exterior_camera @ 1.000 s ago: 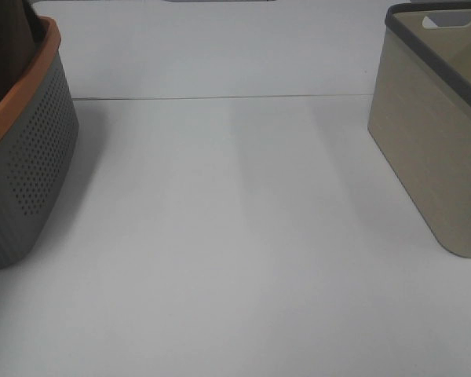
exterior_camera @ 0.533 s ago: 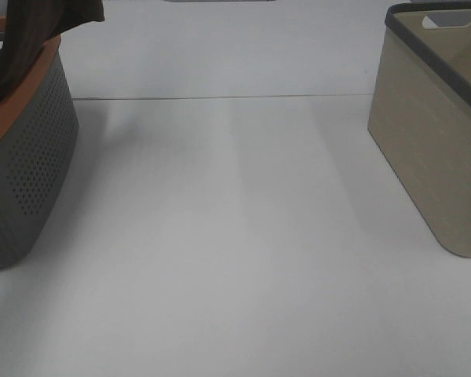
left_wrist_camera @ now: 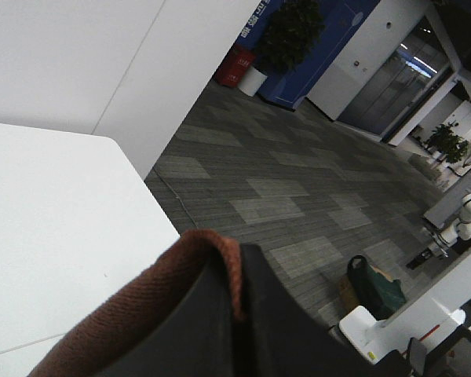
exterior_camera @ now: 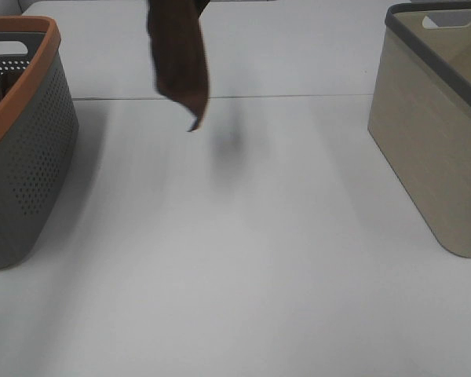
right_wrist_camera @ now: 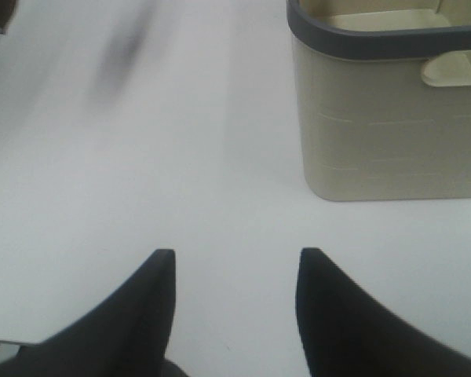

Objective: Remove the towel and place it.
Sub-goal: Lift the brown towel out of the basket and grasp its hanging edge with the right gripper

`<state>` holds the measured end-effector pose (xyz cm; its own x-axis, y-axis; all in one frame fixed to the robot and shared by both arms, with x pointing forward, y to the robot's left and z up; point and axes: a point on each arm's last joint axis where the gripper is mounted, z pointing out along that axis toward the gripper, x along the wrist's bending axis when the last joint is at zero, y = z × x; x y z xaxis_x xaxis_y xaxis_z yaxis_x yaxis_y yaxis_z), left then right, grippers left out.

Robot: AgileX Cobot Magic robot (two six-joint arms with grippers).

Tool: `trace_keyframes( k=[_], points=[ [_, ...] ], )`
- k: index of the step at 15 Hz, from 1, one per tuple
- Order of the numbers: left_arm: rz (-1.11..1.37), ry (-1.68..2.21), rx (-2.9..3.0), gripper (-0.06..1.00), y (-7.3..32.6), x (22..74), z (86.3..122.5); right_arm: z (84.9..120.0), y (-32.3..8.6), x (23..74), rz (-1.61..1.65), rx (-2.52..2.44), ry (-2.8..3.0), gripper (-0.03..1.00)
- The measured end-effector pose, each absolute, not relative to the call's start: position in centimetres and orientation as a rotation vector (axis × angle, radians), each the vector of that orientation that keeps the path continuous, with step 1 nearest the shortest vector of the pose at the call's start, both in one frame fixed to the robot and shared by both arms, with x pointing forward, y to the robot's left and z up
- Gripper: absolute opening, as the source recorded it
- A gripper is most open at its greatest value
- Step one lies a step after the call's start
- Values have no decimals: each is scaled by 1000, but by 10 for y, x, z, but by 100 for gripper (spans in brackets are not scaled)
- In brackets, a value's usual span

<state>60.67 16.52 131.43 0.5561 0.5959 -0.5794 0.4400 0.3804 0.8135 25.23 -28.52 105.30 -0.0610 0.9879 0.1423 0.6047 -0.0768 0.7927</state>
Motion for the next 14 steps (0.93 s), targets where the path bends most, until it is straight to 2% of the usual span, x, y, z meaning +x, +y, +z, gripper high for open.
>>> trace_keyframes(
  k=[9,14],
  points=[
    [82,1039,1418,0,97,619,1271,1082,-252,299,1508,1433,1854,47],
    [83,1018,1454,0,83,613,1268,1084,-244,365,1398,1335,2109,47]
  ],
)
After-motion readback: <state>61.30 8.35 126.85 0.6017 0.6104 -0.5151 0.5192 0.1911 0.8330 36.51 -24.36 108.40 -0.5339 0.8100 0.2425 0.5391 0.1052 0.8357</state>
